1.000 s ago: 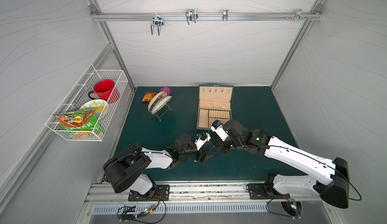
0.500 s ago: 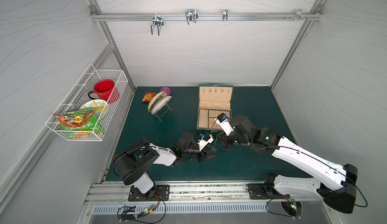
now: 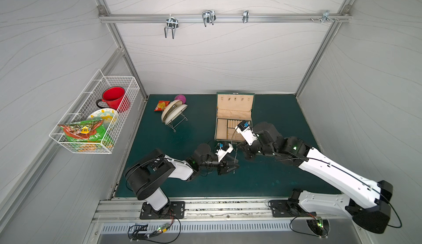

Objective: Put jewelry chain into jewelry box
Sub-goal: Pick up the necklace from the center of the board.

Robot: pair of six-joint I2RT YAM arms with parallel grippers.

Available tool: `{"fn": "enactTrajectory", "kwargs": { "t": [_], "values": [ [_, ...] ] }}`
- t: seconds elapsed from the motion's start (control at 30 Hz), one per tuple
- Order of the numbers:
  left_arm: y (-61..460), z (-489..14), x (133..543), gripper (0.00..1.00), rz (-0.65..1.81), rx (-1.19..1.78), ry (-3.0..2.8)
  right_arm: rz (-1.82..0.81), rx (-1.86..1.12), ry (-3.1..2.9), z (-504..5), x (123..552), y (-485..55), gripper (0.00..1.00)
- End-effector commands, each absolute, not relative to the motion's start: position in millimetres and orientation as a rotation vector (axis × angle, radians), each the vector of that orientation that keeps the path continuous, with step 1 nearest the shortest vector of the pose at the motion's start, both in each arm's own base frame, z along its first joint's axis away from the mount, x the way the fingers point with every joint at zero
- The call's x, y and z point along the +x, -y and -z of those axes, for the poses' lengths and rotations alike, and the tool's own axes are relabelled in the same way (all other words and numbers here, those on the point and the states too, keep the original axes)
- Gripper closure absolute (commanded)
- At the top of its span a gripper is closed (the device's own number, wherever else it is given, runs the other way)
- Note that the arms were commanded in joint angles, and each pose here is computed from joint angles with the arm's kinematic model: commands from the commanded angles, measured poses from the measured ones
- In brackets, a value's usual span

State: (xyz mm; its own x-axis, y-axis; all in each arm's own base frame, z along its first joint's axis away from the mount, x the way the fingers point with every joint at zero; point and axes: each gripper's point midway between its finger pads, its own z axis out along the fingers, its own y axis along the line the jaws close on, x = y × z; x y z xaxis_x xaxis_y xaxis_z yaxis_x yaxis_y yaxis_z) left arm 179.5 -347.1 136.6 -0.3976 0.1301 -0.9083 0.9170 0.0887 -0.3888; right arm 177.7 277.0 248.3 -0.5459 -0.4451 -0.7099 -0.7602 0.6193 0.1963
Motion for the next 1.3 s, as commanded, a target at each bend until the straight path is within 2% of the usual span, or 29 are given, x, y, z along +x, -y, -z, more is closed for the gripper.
{"fn": "enactTrajectory", "kwargs": {
  "t": [0.0, 0.2, 0.37, 0.53, 0.67, 0.77, 0.97, 1.1, 1.27],
  "values": [
    [353, -178, 197, 0.52, 1.294, 1.010, -1.522, -0.714, -0.967, -2.221, -253, 170, -278, 1.00],
    [356, -197, 203, 0.52, 1.266, 1.007, -1.488, -0.751, -0.970, -2.204, -257, 166, -279, 1.00],
    [356, -203, 204, 0.71, 1.247, 0.992, -1.466, -0.735, -0.949, -2.204, -256, 168, -275, 1.00],
    [346, -216, 200, 1.00, 1.207, 0.994, -1.451, -0.695, -0.895, -2.231, -249, 173, -265, 1.00],
    [333, -227, 197, 1.00, 1.139, 0.981, -1.457, -0.684, -0.822, -2.254, -241, 179, -256, 1.00],
    [326, -224, 196, 1.00, 1.072, 1.011, -1.508, -0.740, -0.750, -2.247, -240, 181, -250, 0.75],
    [319, -219, 188, 1.00, 1.028, 1.092, -1.586, -0.907, -0.722, -2.179, -245, 173, -249, 0.48],
    [317, -222, 177, 1.00, 1.043, 1.152, -1.581, -1.008, -0.800, -2.094, -243, 162, -257, 0.38],
    [314, -228, 162, 1.00, 1.084, 1.230, -1.596, -1.112, -0.933, -1.971, -235, 146, -268, 0.37]
  ]
}}
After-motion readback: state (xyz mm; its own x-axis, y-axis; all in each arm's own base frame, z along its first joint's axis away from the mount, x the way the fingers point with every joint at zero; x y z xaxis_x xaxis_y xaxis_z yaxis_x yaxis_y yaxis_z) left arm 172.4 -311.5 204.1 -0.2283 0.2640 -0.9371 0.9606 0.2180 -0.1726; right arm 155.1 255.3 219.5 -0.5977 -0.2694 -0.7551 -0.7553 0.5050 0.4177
